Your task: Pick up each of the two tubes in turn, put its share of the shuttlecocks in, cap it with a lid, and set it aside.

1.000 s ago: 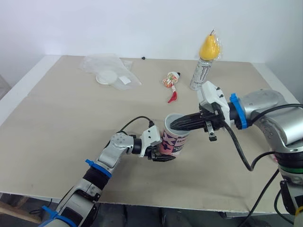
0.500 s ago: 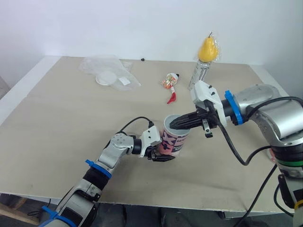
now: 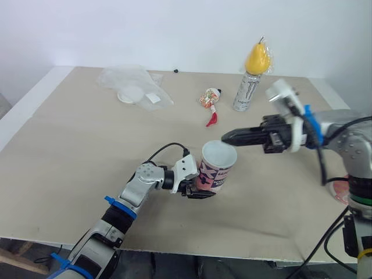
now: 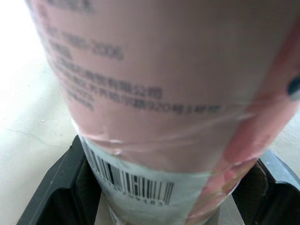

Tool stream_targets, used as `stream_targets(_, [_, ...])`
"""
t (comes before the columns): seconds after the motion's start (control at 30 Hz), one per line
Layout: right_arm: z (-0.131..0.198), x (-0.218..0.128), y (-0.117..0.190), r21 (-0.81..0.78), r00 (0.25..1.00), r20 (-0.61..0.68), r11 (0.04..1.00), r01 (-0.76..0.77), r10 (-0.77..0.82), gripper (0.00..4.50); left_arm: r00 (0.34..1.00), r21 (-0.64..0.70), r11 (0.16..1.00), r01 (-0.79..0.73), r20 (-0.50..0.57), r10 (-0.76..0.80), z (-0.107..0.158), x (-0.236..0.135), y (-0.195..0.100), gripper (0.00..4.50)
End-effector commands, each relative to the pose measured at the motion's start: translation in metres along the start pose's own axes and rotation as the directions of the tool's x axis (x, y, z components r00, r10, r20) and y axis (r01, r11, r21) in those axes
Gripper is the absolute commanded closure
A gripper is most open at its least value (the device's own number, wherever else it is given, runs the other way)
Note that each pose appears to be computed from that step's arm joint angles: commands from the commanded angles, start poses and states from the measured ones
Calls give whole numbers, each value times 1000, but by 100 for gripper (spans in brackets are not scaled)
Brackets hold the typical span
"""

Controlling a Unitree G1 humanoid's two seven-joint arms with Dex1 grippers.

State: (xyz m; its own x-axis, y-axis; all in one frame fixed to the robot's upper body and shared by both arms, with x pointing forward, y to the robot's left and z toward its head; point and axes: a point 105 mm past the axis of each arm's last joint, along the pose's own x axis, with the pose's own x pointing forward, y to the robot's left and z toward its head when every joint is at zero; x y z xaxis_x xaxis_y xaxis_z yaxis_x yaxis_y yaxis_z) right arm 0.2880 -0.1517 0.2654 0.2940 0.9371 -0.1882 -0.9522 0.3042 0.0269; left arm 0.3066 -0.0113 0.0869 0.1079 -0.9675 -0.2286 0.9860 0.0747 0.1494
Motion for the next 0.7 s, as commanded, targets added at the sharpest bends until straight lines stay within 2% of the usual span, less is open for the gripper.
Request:
stream_targets(0.03, [4,-29,-4,-30,983,125,990,138,-134,447,998,-7,999,-46,-47,46,-10,-8,8,123])
stream_targets(0.17, [-12,-39,2,-5,959,203,979,205,-200,447,998,6,999,-47,-39,47,-7,-10,11,123])
stream_targets(0.23, [-27,-38,4,24,953,194,972,233,-234,447,999,-5,999,-40,-14,40,-2,-11,11,123])
stream_targets(0.3, [-49,-33,11,27,961,147,972,235,-236,385,999,3,999,-46,9,46,2,-12,14,49])
stream_targets(0.33, [-64,-29,18,7,971,102,976,217,-216,363,999,4,999,-39,20,39,5,-13,14,27])
stream_targets(0.37, [-76,-26,23,-13,978,62,979,201,-200,313,999,11,999,-32,29,32,7,-13,14,0])
stream_targets(0.43, [-92,-18,30,-7,983,39,984,178,-177,212,999,20,999,-32,41,32,10,-14,15,0])
stream_targets(0.47, [-97,-14,32,-5,985,32,986,169,-169,186,998,21,999,-31,46,30,11,-14,15,0])
stream_targets(0.57, [-113,-6,34,-20,989,11,989,150,-149,61,998,35,999,-22,59,20,15,-14,15,0])
stream_targets(0.6, [-119,-5,33,-30,989,0,989,147,-147,7,998,40,999,-19,65,16,16,-14,15,0])
stream_targets(0.7, [-136,1,28,-58,990,-23,989,139,-141,7,997,74,997,-9,79,3,20,-18,13,0])
